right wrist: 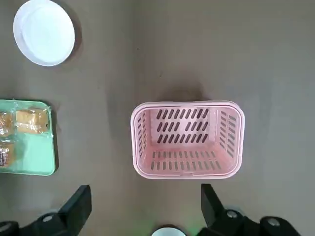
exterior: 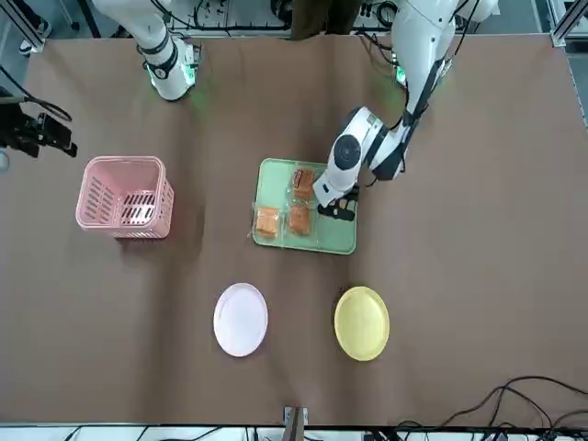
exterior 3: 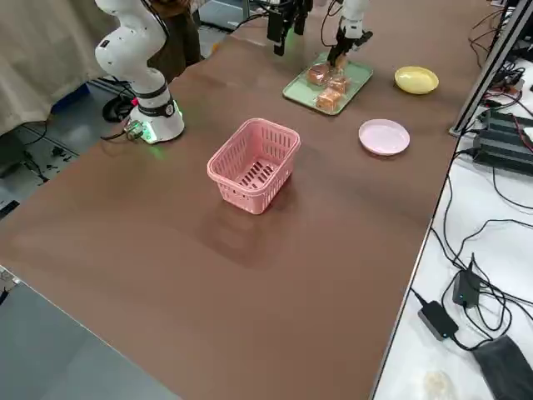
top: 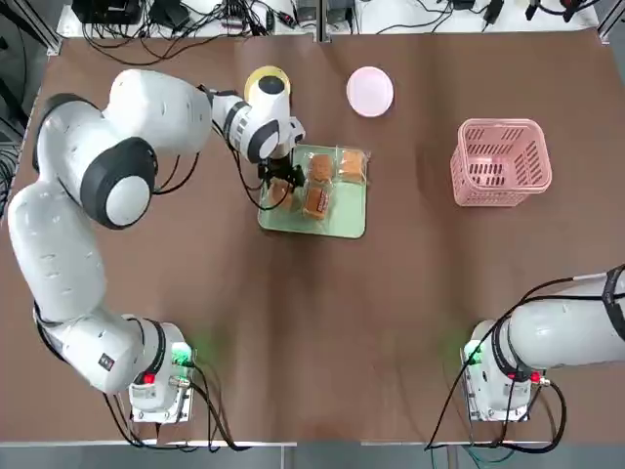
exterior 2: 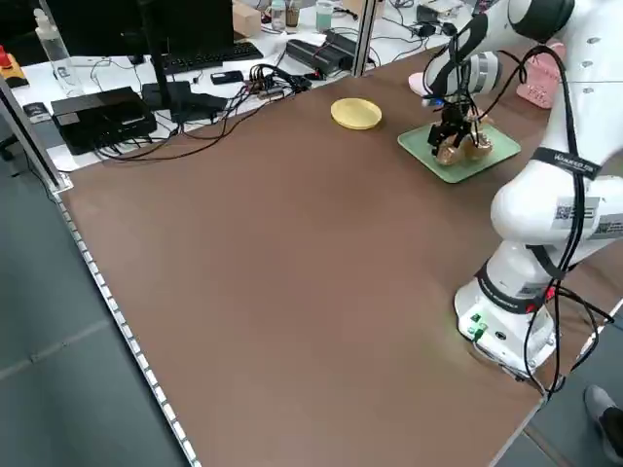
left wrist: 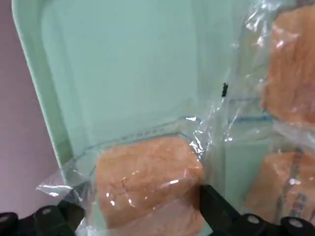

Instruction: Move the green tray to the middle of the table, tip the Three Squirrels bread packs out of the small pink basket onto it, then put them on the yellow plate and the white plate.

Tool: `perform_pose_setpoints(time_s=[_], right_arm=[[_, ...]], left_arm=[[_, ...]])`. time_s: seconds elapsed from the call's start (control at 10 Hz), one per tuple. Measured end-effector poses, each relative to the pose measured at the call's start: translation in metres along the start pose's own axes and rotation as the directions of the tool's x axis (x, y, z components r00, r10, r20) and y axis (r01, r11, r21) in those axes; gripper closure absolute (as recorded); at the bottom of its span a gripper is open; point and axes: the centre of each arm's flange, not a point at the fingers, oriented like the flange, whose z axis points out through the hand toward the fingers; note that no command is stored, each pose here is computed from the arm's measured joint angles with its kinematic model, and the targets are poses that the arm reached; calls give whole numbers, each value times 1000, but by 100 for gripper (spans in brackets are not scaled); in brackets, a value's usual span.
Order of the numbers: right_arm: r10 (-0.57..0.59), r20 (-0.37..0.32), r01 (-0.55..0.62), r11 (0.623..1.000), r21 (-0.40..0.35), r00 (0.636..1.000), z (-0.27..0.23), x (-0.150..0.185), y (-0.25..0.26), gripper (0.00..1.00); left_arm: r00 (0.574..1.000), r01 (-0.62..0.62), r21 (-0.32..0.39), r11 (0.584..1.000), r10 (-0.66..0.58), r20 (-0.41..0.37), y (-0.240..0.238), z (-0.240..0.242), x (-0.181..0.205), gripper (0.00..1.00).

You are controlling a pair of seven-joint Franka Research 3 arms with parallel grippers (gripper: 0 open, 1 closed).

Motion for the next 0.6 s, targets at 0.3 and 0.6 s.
perform_pose_setpoints(time_s=[0.3,0.6], right_arm=[[2,9,-2,1000,-8,1000,4,2,0,2],[0,12,0,1000,-9,1000,5,2,-2,2]], left_arm=[[1000,1,11,1000,-1,14,-6,3,-9,0],[1000,12,4,1000,-12,17,-38,-27,15,0]])
